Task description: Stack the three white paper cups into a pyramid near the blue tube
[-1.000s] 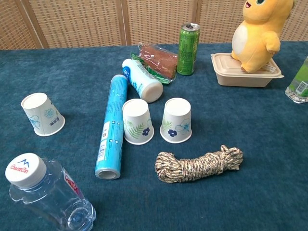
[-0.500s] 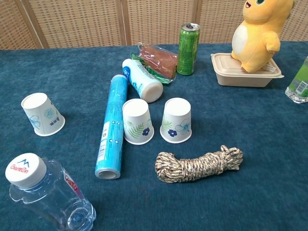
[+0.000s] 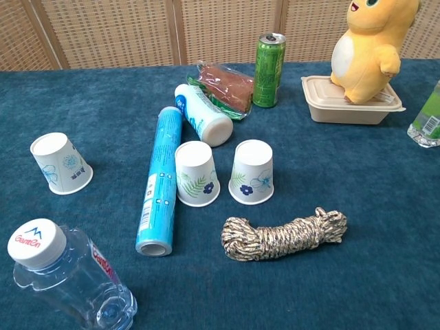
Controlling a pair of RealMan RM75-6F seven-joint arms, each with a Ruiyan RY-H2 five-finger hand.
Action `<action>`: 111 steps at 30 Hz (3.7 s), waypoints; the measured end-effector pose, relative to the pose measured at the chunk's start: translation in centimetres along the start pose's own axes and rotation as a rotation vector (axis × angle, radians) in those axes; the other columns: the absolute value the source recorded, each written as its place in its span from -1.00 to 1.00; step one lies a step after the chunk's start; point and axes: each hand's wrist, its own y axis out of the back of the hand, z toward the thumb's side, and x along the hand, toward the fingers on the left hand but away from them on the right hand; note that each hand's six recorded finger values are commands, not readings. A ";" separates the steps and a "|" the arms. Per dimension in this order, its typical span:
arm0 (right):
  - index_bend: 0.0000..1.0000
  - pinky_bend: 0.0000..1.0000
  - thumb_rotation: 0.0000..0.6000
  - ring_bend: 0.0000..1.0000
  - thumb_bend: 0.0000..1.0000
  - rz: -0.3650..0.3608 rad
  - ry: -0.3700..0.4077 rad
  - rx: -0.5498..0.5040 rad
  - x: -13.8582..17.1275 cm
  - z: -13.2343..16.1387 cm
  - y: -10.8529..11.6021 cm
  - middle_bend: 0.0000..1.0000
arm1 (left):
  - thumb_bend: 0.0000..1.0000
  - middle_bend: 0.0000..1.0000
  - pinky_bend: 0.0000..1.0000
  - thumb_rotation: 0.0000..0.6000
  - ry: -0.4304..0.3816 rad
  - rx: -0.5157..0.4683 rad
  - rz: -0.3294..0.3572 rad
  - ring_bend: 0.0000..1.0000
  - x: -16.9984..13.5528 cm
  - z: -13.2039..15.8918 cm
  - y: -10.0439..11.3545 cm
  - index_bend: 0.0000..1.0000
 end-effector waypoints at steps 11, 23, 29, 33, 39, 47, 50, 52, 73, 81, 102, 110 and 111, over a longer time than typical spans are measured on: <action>-0.76 -0.73 1.00 -0.68 -1.00 -0.016 -0.010 -0.029 0.1 -0.3 0.7 -0.52 | -0.56 -1.00 -1.00 1.00 -0.062 0.076 -0.083 -1.00 3.6 5.3 -2.4 -1.00; -0.77 -0.79 1.00 -0.70 -0.99 -0.110 -0.100 0.054 -0.1 -1.8 2.2 -0.52 | -0.55 -1.00 -1.00 1.00 -0.080 0.155 -0.159 -1.00 7.1 9.8 -5.1 -1.00; -0.77 -0.83 1.00 -0.74 -0.97 -0.113 -0.155 0.074 -0.1 -2.8 2.4 -0.52 | -0.55 -1.00 -1.00 1.00 -0.097 0.176 -0.177 -1.00 8.1 11.8 -5.7 -1.00; -0.77 -0.83 1.00 -0.76 -0.97 -0.099 -0.196 0.075 0.0 -3.4 2.2 -0.52 | -0.55 -1.00 -1.00 1.00 -0.095 0.180 -0.189 -1.00 8.6 12.6 -6.0 -1.00; -0.77 -0.83 1.00 -0.77 -0.97 -0.097 -0.221 0.065 -0.1 -3.8 2.6 -0.52 | -0.54 -1.00 -1.00 1.00 -0.081 0.187 -0.211 -1.00 9.3 13.5 -6.8 -1.00; -0.71 -0.83 1.00 -0.77 -0.94 -0.112 -0.242 0.065 0.0 -4.2 3.0 -0.52 | -0.51 -0.96 -0.57 1.00 -0.059 0.202 -0.222 -0.95 10.2 14.3 -8.3 -0.89; -0.69 -0.83 1.00 -0.77 -0.93 -0.113 -0.261 0.070 0.0 -4.3 3.0 -0.52 | -0.49 -0.80 -0.37 1.00 -0.041 0.211 -0.219 -0.77 10.4 14.2 -8.7 -0.68; -0.70 -0.86 1.00 -0.78 -0.94 -0.105 -0.274 0.073 0.1 -4.5 2.9 -0.54 | -0.49 -0.70 -0.30 1.00 -0.030 0.221 -0.215 -0.66 10.4 14.1 -8.8 -0.60; -0.84 -1.00 1.00 -1.00 -1.00 -0.001 -0.312 0.082 0.3 -4.8 2.1 -0.91 | -0.41 -0.45 -0.13 1.00 -0.025 0.236 -0.184 -0.45 10.5 14.6 -8.6 -0.38; -0.84 -1.00 1.00 -1.00 -1.00 0.000 -0.312 0.071 0.3 -4.8 2.1 -0.91 | -0.37 -0.39 -0.07 1.00 -0.029 0.237 -0.176 -0.37 10.4 14.6 -8.2 -0.31; -0.84 -1.00 1.00 -1.00 -1.00 0.013 -0.315 0.064 0.3 -4.9 1.7 -0.91 | -0.26 -0.29 0.05 1.00 -0.065 0.142 -0.129 -0.21 10.0 16.2 -5.3 -0.19; -0.84 -1.00 1.00 -1.00 -1.00 0.017 -0.314 0.064 0.3 -4.9 1.7 -0.91 | -0.26 -0.29 0.04 1.00 -0.156 0.075 -0.068 -0.21 10.1 18.4 -1.1 -0.18; -0.84 -1.00 1.00 -1.00 -1.00 0.018 -0.314 0.064 0.3 -4.9 1.7 -0.91 | -0.27 -0.29 0.03 1.00 -0.171 0.071 -0.060 -0.22 10.2 18.7 -0.8 -0.18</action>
